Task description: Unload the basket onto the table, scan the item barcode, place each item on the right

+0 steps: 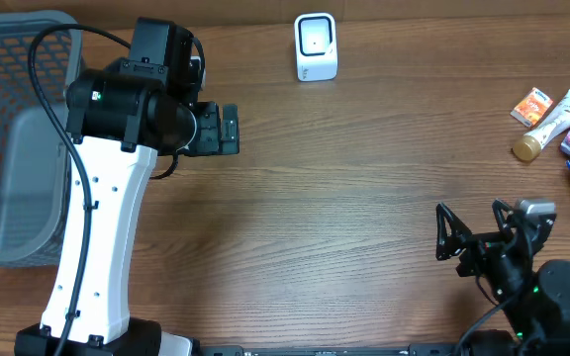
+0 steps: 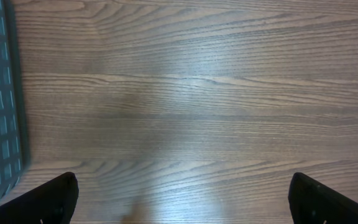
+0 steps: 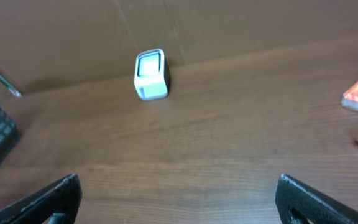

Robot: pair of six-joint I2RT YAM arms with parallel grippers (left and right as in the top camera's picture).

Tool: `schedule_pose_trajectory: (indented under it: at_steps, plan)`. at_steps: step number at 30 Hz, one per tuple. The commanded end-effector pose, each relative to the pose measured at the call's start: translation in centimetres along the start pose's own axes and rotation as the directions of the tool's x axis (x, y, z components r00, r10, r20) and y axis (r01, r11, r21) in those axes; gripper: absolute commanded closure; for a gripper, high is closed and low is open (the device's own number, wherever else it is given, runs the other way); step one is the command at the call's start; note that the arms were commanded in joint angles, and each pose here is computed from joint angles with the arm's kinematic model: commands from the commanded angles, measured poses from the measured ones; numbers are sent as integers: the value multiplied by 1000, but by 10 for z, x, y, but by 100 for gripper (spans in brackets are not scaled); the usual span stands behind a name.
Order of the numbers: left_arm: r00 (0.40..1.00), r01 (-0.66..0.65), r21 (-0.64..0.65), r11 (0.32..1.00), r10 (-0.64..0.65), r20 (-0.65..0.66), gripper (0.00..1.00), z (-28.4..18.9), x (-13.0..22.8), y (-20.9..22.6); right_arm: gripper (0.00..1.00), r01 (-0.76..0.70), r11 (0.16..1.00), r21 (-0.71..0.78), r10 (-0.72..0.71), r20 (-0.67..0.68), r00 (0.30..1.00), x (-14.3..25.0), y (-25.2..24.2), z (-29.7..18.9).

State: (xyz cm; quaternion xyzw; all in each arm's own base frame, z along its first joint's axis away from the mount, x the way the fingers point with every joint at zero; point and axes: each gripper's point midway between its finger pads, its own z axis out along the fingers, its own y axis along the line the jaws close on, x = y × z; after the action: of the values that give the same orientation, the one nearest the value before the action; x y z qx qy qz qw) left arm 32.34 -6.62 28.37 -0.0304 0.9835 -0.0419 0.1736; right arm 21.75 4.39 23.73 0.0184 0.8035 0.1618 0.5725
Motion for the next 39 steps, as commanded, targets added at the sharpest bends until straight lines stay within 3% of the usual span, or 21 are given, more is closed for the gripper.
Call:
schedule_pose_trajectory:
  at_steps: [1, 9, 17, 22, 28, 39]
  plan:
    - [1000, 18, -13, 1000, -18, 4, 0, 0, -1, 3, 0, 35, 999, -16, -34, 83, 996, 9, -4, 12]
    - [1000, 18, -13, 1000, -18, 4, 0, 0, -1, 3, 0, 97, 992, -75, -68, 325, 943, 16, -8, 34]
    - [1000, 18, -13, 1000, -18, 4, 0, 0, -1, 3, 0, 99, 994, -40, -75, 403, 912, 21, -17, 30]
    - [1000, 18, -13, 1000, -18, 4, 0, 0, -1, 3, 0, 80, 997, 1, -74, 401, 913, 21, -25, 31]
    - [1000, 18, -13, 1000, -18, 4, 0, 0, -1, 3, 0, 49, 998, 51, -62, 291, 955, 48, -39, 41]
    - [1000, 18, -13, 1000, -18, 4, 0, 0, -1, 3, 0, 48, 998, 50, -61, 291, 955, 48, -39, 41]
